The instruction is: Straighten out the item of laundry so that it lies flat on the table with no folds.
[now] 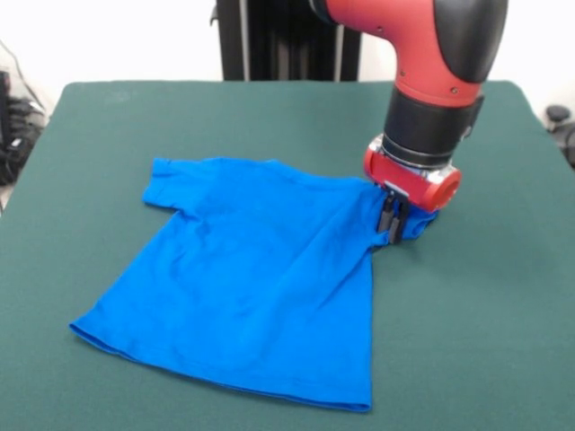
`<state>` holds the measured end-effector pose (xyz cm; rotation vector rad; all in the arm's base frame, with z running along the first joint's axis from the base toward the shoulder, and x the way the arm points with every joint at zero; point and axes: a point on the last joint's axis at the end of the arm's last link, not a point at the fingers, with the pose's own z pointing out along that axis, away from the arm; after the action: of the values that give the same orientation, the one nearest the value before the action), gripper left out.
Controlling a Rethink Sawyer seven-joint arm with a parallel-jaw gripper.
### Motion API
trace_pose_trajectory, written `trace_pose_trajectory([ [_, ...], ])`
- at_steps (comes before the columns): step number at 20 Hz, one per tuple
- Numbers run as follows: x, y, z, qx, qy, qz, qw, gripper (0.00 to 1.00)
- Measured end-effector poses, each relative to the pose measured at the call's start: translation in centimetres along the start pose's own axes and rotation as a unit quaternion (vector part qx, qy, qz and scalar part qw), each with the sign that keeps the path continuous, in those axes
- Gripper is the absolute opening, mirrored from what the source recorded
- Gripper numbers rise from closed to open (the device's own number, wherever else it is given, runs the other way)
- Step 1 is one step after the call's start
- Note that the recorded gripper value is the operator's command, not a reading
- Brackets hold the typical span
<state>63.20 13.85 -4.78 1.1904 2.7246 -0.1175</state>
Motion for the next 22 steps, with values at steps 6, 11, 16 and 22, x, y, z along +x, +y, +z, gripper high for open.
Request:
trace_pose_trajectory([
  [6,0.0,0.0,0.0,0.001,-0.001,-0.001,1.0,0.0],
  [11,0.1,0.0,-0.2,0.003,-0.003,-0.005,1.0,0.0],
  [16,0.3,0.2,-0.8,0.007,-0.002,-0.012,0.9999,0.0],
  [22,0.1,0.3,-1.5,0.013,-0.002,-0.019,0.9997,0.0],
])
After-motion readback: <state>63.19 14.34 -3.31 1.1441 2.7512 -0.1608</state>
